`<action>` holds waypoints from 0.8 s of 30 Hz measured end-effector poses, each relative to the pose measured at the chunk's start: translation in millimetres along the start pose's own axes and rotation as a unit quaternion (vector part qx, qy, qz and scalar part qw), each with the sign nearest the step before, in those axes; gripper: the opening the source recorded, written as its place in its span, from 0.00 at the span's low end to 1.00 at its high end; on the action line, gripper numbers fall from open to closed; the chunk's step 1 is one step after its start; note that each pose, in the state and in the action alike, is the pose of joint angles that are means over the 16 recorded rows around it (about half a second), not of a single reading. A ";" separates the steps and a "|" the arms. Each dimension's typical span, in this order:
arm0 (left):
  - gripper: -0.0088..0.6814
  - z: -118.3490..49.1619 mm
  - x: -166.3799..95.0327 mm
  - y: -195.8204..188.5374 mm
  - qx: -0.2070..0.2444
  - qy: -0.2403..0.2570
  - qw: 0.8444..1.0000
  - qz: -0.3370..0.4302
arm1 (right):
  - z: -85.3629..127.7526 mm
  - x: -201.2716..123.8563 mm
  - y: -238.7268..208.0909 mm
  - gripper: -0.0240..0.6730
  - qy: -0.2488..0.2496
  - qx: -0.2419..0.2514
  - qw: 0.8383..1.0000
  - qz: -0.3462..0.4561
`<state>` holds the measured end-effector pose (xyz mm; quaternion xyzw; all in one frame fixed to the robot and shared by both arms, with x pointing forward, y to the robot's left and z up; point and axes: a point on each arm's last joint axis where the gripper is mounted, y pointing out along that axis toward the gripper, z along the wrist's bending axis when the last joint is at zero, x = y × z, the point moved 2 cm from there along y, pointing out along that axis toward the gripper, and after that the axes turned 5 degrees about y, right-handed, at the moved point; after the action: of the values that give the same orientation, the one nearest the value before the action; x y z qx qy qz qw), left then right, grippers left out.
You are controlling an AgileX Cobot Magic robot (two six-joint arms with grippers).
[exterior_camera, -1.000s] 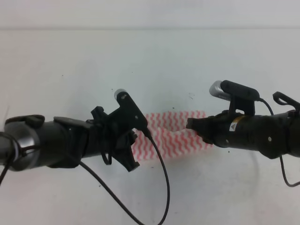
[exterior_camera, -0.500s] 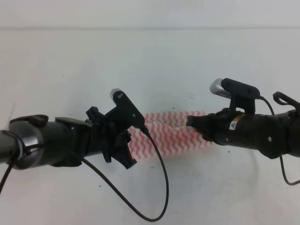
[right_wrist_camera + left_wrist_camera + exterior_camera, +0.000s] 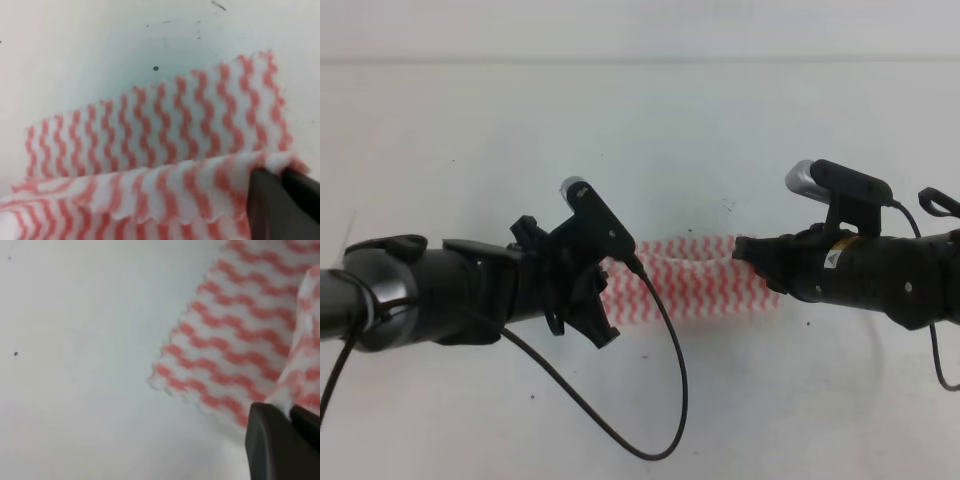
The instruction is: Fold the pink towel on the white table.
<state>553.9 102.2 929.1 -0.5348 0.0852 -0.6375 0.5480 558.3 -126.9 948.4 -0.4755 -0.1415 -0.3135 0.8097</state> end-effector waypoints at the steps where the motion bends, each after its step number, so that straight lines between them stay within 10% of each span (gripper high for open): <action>1: 0.01 0.1 0.1 0.6 0.000 0.000 1.000 0.000 | -0.1 0.4 -0.2 0.01 0.000 0.000 1.000 -0.001; 24: 0.01 13.4 0.2 6.2 0.018 -0.009 1.000 0.005 | 11.5 11.3 12.9 0.01 -0.011 0.001 1.000 0.005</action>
<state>568.1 106.0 930.5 -0.5302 0.0717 -0.6317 0.5610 576.0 -116.8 951.4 -0.4787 -0.1484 -0.3042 0.8101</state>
